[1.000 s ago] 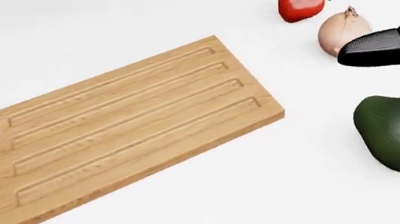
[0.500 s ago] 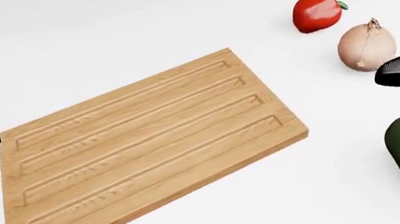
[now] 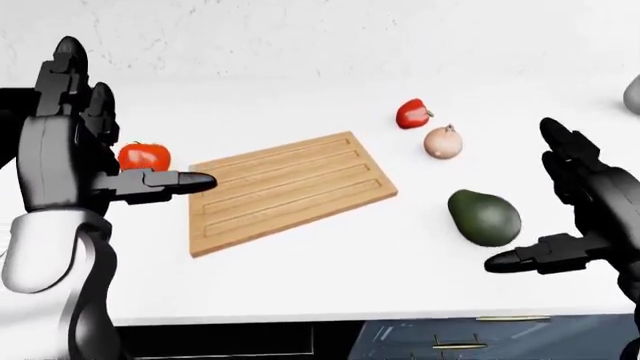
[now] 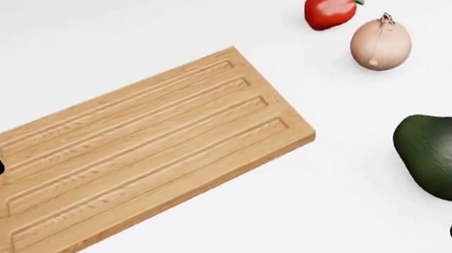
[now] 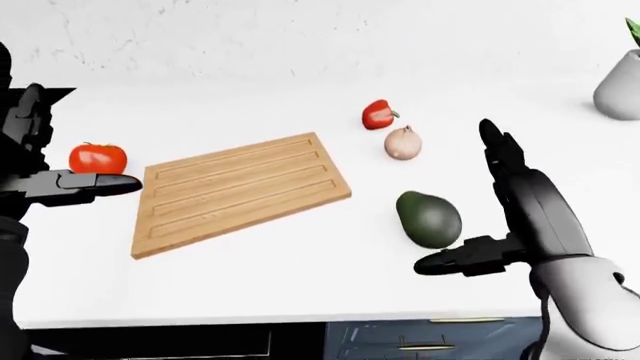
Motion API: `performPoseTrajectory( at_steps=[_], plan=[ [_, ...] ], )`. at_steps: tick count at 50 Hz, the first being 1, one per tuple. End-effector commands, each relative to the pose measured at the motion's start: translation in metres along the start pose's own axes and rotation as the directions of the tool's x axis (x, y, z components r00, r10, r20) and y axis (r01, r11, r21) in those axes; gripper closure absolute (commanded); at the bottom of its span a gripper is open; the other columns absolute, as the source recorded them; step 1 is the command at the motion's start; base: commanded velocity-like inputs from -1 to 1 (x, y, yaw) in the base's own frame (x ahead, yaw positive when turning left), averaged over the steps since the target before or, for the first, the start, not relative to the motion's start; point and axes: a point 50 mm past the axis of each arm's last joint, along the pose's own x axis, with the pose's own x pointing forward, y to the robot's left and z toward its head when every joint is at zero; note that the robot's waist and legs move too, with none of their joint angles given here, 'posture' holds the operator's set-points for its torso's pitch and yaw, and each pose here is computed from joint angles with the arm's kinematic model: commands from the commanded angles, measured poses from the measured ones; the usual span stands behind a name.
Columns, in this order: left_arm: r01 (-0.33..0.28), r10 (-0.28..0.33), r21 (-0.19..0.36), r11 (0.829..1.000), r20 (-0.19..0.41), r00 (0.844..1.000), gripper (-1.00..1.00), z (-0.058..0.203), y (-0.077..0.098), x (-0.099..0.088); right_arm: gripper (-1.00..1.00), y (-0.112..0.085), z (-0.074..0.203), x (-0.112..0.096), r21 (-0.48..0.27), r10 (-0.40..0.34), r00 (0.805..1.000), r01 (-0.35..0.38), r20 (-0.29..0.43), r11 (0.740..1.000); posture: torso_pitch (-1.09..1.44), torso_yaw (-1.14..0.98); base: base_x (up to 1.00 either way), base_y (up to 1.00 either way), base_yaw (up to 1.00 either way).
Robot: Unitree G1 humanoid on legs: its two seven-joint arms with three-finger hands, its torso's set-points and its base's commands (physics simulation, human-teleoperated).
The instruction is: Place the avocado, onion, tomato and bell pepper on the cutting board.
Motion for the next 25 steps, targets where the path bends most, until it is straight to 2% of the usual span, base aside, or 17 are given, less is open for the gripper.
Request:
performPoseTrajectory(
  at_steps=[1, 11, 25],
  plan=[
    [-0.012, 0.011, 0.01, 1.0, 0.08, 0.997, -1.0, 0.013, 0.002, -0.001, -1.0, -0.003, 0.005, -0.003, -0.055, -0.036, 0.999, 0.038, 0.036, 0.998, 0.0, 0.0, 0.0, 0.0, 0.0],
    [-0.005, 0.003, 0.015, 1.0, 0.081, 0.997, -1.0, 0.015, 0.0, 0.002, -1.0, 0.01, -0.012, 0.005, -0.046, -0.007, 1.0, 0.007, 0.004, 0.999, 0.0, 0.0, 0.0, 0.0, 0.0],
    [-0.007, 0.006, 0.013, 1.0, 0.081, 0.997, -1.0, 0.014, 0.001, 0.001, -1.0, 0.021, -0.02, 0.013, -0.049, 0.011, 1.0, -0.012, -0.007, 0.999, 0.0, 0.0, 0.0, 0.0, 0.0]
  ],
)
